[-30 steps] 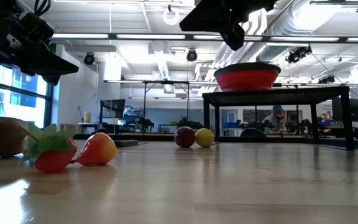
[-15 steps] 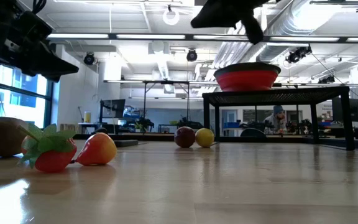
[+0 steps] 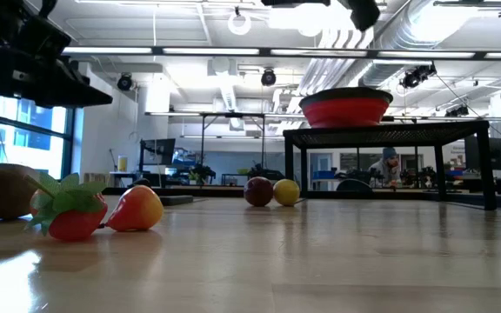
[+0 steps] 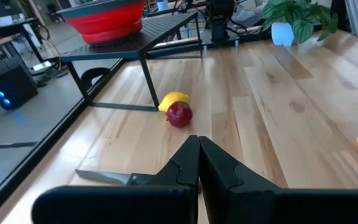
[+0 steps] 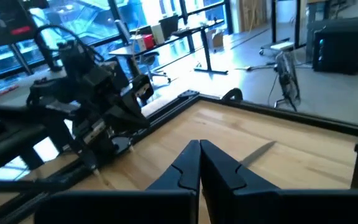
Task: Pick & Place Fruit
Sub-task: Put the yellow lemon into the red strainer bowl on the shelf
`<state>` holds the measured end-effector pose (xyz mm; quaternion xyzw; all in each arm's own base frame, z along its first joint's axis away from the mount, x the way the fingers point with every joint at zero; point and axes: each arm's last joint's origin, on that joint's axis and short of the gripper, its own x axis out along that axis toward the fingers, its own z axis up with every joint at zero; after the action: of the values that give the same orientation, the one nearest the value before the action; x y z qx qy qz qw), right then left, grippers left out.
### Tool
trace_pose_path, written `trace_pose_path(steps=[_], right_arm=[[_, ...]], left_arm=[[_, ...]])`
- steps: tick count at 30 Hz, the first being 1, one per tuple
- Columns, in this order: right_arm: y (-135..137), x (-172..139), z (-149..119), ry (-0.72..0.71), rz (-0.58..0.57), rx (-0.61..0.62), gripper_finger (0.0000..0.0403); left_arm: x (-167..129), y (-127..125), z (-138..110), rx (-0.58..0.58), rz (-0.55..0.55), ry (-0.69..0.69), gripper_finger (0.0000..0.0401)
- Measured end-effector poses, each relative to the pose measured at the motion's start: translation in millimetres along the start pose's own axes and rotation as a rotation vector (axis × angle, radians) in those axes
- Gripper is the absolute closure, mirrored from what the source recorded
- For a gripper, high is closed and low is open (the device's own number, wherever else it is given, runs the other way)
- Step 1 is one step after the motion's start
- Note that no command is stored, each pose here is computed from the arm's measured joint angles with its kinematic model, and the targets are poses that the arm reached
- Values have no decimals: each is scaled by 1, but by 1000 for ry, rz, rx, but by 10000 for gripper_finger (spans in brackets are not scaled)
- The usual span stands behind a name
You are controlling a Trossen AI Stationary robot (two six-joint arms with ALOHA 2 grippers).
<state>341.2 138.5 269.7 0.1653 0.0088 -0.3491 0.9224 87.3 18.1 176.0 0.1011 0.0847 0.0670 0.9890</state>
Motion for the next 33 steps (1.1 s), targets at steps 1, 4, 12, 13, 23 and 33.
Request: trace_pose_path(steps=[1,4,12,13,23,33], right_arm=[[3,1,1,-5,-8,2,401],[9,4,2,-18,-42,6,401],[10,5,-1,39,-41,73,401],[8,5,-3,64,-34,78,401],[-25,18,-54,411,-239,324,401],[-30,56,-82,484,-267,423,401]], left_arm=[[0,0,0,7,0,0,401],[0,0,0,14,0,0,401],[0,0,0,12,0,0,401],[0,0,0,12,-1,0,401],[0,0,0,4,-1,1,401],[0,0,0,4,-1,1,401]])
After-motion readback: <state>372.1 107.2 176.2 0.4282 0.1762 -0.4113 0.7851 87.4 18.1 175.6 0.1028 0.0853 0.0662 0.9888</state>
